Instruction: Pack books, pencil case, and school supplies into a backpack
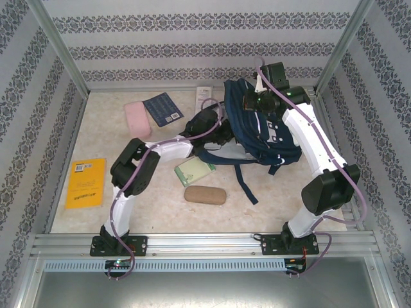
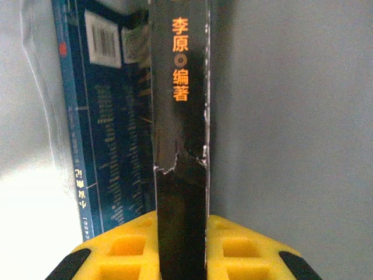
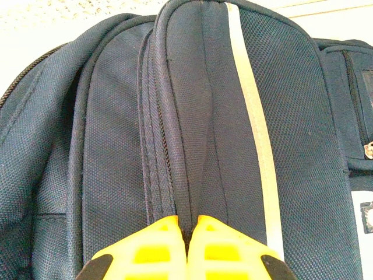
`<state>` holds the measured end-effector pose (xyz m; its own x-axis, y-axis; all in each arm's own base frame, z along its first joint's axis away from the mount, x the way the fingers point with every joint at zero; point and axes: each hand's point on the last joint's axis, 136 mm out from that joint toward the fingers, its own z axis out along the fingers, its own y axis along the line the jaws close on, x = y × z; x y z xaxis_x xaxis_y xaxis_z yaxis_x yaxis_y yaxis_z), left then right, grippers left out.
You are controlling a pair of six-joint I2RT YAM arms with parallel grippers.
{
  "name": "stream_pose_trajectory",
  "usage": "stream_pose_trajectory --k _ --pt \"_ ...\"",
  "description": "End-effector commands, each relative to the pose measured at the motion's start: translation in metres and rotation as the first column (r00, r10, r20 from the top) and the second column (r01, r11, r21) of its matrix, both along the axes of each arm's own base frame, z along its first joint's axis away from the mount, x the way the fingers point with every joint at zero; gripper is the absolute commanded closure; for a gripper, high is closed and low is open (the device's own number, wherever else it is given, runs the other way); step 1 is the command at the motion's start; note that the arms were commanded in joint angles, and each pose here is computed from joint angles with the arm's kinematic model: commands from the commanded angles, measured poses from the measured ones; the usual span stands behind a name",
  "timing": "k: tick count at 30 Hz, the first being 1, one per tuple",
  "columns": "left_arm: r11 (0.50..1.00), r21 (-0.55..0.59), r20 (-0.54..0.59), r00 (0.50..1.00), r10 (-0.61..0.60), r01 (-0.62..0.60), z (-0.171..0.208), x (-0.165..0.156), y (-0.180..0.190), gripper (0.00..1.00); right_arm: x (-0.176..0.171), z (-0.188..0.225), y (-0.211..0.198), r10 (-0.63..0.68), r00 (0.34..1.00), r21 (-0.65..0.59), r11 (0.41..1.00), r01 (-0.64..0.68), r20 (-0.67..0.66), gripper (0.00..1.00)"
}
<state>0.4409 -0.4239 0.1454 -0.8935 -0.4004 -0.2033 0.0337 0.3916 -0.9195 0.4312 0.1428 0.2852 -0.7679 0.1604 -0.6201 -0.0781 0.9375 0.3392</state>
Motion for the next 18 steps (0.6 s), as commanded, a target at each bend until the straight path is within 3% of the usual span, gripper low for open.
stream_pose_trajectory --k 1,5,10,15,18 --pt "1.0 0.03 0.026 1.0 0.0 -0.001 0.001 0.003 -0.013 1.0 -0.001 0.057 0.003 -0.008 0.987 0.089 0.996 -0.006 0.161 1.0" --pt "0.984 0.173 -0.01 0.999 0.032 -0.03 -0.03 0.004 -0.01 1.0 -0.002 0.058 0.004 -0.002 0.987 0.096 0.995 -0.014 0.159 1.0" --pt "0.967 0.256 -0.064 0.998 0.024 -0.006 -0.05 0.011 -0.026 0.98 -0.001 0.058 0.006 -0.003 0.988 0.111 0.994 -0.015 0.155 1.0" --pt "0.939 0.344 -0.02 1.0 -0.014 0.02 -0.045 0.013 -0.051 0.74 -0.001 0.053 0.008 0.001 0.99 0.116 0.993 -0.018 0.144 1.0" --pt "0.936 0.352 -0.038 0.999 -0.016 0.028 -0.048 0.009 -0.052 0.51 -0.002 0.052 0.006 -0.005 0.99 0.11 0.994 -0.011 0.143 1.0"
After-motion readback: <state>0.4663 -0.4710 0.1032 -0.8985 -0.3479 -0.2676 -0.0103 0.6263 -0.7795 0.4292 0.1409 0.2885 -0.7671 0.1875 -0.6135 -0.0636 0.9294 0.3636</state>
